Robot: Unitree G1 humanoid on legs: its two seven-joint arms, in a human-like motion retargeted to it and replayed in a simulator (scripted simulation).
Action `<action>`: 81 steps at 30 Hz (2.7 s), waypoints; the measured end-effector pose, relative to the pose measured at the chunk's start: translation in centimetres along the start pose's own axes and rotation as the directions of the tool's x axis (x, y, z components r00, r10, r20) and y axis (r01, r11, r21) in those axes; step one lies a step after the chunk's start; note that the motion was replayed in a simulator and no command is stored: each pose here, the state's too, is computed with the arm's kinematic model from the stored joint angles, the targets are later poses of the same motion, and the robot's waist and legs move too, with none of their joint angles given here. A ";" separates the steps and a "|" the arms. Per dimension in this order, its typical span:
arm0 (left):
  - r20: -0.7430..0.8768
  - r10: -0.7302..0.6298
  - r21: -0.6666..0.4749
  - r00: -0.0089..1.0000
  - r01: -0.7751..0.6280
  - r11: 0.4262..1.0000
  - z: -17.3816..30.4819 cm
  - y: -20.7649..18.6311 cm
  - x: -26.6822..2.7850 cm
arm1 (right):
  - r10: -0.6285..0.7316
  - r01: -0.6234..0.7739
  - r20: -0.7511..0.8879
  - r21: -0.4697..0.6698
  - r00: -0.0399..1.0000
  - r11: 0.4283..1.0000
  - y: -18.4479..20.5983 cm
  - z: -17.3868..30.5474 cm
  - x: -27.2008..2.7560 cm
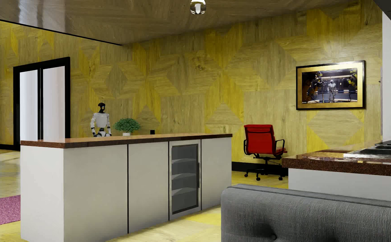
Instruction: Move towards the counter
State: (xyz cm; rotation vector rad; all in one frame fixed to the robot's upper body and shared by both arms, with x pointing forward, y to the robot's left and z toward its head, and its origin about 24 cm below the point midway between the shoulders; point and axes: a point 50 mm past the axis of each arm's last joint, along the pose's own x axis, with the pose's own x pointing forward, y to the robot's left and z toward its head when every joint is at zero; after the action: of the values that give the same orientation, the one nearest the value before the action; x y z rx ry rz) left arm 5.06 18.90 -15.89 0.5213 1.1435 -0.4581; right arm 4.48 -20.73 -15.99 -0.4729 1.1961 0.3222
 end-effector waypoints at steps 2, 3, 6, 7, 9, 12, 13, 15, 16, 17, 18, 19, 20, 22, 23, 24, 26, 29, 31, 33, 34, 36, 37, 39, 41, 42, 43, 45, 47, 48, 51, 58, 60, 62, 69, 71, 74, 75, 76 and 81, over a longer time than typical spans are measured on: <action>0.013 -0.007 0.008 1.000 0.007 1.000 0.2 -0.2 -0.1 | 0.006 -0.006 -0.011 -0.007 1.000 1.000 0.2 -0.5 -0.1; 0.020 -0.008 0.009 1.000 0.008 1.000 0.3 -0.2 -0.1 | 0.001 -0.001 -0.018 0.001 1.000 1.000 0.1 -0.7 -0.2; 0.084 0.026 0.010 0.996 -0.027 1.000 1.7 1.1 -0.2 | -0.017 0.017 -0.004 0.039 1.000 0.999 -0.2 -0.6 -0.4; 0.115 0.042 0.003 0.993 -0.042 0.999 2.5 1.6 -0.3 | -0.019 0.019 0.002 0.050 1.000 0.999 -0.1 -0.6 -0.4; 0.171 0.056 0.000 0.984 -0.057 0.998 4.3 2.2 0.0 | -0.010 0.011 -0.019 0.043 1.000 0.999 0.1 -1.4 -0.7; 0.251 0.072 0.020 0.965 -0.079 0.997 6.7 3.2 -0.1 | 0.007 -0.005 -0.088 0.029 0.996 1.000 0.7 -3.5 -1.2; 0.267 0.076 0.028 0.961 -0.087 0.996 7.2 3.5 -0.2 | 0.011 -0.007 -0.108 0.033 0.994 0.999 0.8 -4.0 -1.3; 0.279 0.084 0.043 0.957 -0.100 0.994 7.9 4.1 -0.1 | 0.026 -0.023 -0.143 0.024 0.989 0.999 1.3 -4.8 -1.5; 0.288 0.076 0.055 0.955 -0.096 0.994 8.2 4.0 0.0 | 0.033 -0.031 -0.155 0.014 0.987 0.999 1.4 -5.1 -1.5; 0.281 0.075 0.057 0.957 -0.095 0.994 8.1 4.0 0.1 | 0.038 -0.037 -0.169 0.008 0.985 0.999 1.6 -5.5 -1.6; 0.244 0.083 0.040 0.966 -0.095 0.995 7.1 4.0 0.2 | 0.034 -0.030 -0.188 0.025 0.982 0.999 1.6 -6.0 -1.8; 0.211 0.058 0.048 0.976 -0.070 0.996 6.2 3.1 0.3 | 0.030 -0.025 -0.201 0.028 0.979 0.999 1.5 -6.3 -1.9; 0.161 0.031 0.059 0.986 -0.041 0.997 4.8 2.1 0.4 | 0.032 -0.028 -0.211 0.019 0.977 0.999 1.5 -6.5 -1.9; 0.051 -0.004 0.067 0.999 0.001 0.998 1.8 0.7 0.4 | 0.035 -0.034 -0.210 0.010 0.977 0.999 1.5 -6.2 -1.7; 0.011 -0.013 0.071 1.000 0.013 0.997 0.6 0.3 0.2 | 0.032 -0.030 -0.181 0.014 0.983 0.999 1.4 -5.4 -1.4; -0.011 -0.020 0.066 1.000 0.021 0.998 -0.2 0.0 0.0 | 0.027 -0.025 -0.141 0.013 0.990 1.000 1.2 -4.4 -1.2; -0.048 -0.025 0.028 0.999 0.026 0.999 -1.6 -0.6 -0.5 | 0.012 -0.011 -0.049 0.012 0.999 1.000 0.6 -1.9 -0.6; -0.092 -0.041 0.027 0.995 0.044 0.999 -3.2 -1.3 -1.1 | -0.039 0.037 0.076 0.034 0.996 0.999 -1.1 1.3 -0.4; -0.096 -0.043 0.017 0.994 0.045 0.999 -3.6 -1.5 -1.3 | -0.067 0.065 0.159 0.018 0.985 0.998 -2.4 3.5 -0.4; -0.101 -0.044 0.013 0.994 0.045 0.999 -3.9 -1.5 -1.5 | -0.091 0.092 0.209 0.007 0.974 0.996 -3.5 5.2 -0.4; -0.107 -0.043 0.008 0.993 0.044 0.999 -4.0 -1.6 -1.5 | -0.102 0.101 0.214 0.017 0.972 0.995 -3.9 5.4 -0.3; -0.129 -0.052 0.007 0.990 0.053 0.999 -4.5 -1.9 -1.6 | -0.106 0.098 0.162 0.055 0.981 0.994 -3.5 4.0 -0.2; -0.147 -0.059 0.014 0.987 0.061 0.998 -4.9 -2.1 -1.6 | -0.089 0.082 0.116 0.063 0.989 0.995 -2.7 2.8 -0.1; -0.143 -0.048 0.005 0.989 0.049 0.999 -4.4 -1.8 -1.3 | -0.051 0.049 0.045 0.047 0.998 0.998 -1.4 0.6 -0.4; -0.106 -0.007 -0.013 0.994 0.006 1.000 -3.2 -0.5 -0.8 | -0.027 0.027 0.003 0.043 1.000 0.999 -0.5 -0.8 -0.6; -0.075 0.011 -0.003 0.997 -0.011 1.000 -2.2 0.4 -0.5 | -0.020 0.020 -0.020 0.043 1.000 0.999 -0.2 -1.6 -0.8; -0.024 0.028 0.008 0.999 -0.028 1.000 -1.0 1.2 -0.4 | -0.018 0.020 -0.042 0.047 0.999 0.999 -0.1 -2.3 -1.0; 0.091 0.074 0.021 0.993 -0.076 0.997 1.9 3.1 -0.4 | -0.021 0.025 -0.068 0.052 0.997 0.998 -0.1 -3.3 -1.4; 0.176 0.138 0.009 0.975 -0.142 0.990 4.4 5.6 -0.5 | -0.018 0.024 -0.088 0.067 0.996 0.997 0.2 -3.9 -1.6; 0.209 0.158 0.008 0.965 -0.163 0.987 5.4 6.4 -0.6 | -0.011 0.018 -0.103 0.064 0.995 0.998 0.4 -4.3 -1.7; 0.218 0.193 -0.051 0.957 -0.187 0.981 5.6 6.9 -0.7 | 0.011 0.000 -0.162 0.066 0.987 0.998 1.2 -5.9 -2.1; -0.040 0.031 -0.078 0.999 -0.034 0.996 -1.4 0.3 -0.4 | -0.021 0.026 -0.059 0.082 0.998 0.996 0.2 -3.0 -1.3; -0.106 -0.020 -0.057 0.994 0.014 0.998 -3.5 -1.5 -1.0 | -0.063 0.058 0.048 0.088 0.997 0.994 -1.2 -0.3 -1.0; -0.138 -0.041 -0.061 0.990 0.033 0.998 -4.7 -2.3 -1.6 | -0.111 0.099 0.141 0.089 0.984 0.991 -3.0 2.4 -0.9; -0.223 -0.049 -0.051 0.974 0.038 0.998 -7.1 -2.4 -2.4 | -0.110 0.105 0.034 0.117 0.993 0.988 -2.7 0.0 -0.7; -0.193 0.014 -0.080 0.981 -0.030 0.996 -5.8 -0.4 -1.7 | -0.065 0.066 -0.009 0.086 0.998 0.994 -1.4 -1.6 -1.0; -0.032 0.093 -0.057 0.995 -0.095 0.994 -1.8 2.8 -1.0 | -0.020 0.028 -0.128 0.065 0.992 0.998 0.1 -5.4 -2.2; 0.022 0.127 -0.068 0.992 -0.126 0.990 -0.4 3.9 -1.0 | -0.012 0.023 -0.173 0.066 0.985 0.998 0.4 -6.8 -2.8; 0.088 0.162 -0.075 0.983 -0.156 0.985 1.3 5.1 -1.0 | -0.005 0.020 -0.215 0.064 0.977 0.998 0.6 -8.1 -3.3; 0.253 0.288 -0.138 0.924 -0.261 0.956 6.3 9.3 -1.6 | 0.030 -0.008 -0.390 0.059 0.920 0.998 1.8 -12.8 -5.6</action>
State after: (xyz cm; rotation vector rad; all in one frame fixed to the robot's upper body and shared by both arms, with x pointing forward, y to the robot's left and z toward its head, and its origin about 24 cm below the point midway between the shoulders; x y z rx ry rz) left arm 14.55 22.61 -10.94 0.5042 0.8100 -0.2168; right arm -8.68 -25.70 -14.76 -0.4902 1.5962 0.2138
